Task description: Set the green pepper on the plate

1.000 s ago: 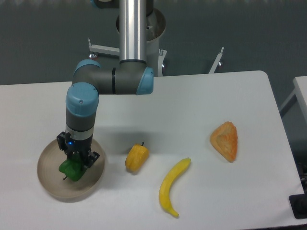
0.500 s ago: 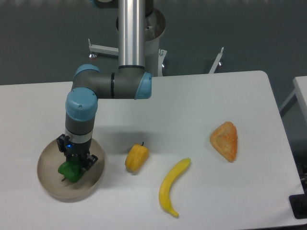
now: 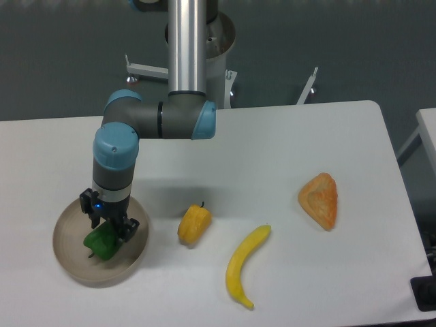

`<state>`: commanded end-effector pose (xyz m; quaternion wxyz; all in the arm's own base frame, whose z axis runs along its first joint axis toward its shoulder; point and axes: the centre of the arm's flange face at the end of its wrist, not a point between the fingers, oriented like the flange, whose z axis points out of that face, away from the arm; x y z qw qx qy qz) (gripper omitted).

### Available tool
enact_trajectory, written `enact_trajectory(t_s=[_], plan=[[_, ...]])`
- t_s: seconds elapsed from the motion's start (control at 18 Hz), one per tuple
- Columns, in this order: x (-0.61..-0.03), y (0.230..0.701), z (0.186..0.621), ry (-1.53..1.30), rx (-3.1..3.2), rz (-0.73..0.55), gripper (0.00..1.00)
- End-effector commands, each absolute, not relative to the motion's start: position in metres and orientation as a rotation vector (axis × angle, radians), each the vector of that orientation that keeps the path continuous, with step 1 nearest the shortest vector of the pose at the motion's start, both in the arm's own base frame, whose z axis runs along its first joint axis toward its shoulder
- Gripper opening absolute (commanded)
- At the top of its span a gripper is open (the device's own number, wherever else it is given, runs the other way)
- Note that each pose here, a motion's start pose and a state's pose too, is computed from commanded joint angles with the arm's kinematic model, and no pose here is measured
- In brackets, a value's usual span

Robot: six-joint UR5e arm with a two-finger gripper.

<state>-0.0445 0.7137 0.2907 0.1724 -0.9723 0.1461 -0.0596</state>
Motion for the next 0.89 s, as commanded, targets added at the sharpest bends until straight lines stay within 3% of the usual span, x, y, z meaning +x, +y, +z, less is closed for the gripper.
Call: enact_trajectory(t_s=[0.33, 0.89], plan=[[-0.115, 0.701, 0.323, 0.300, -2.738, -0.108, 1.00], [-0.264, 0.670, 0.349, 0.382, -2.742, 0.046, 1.00]])
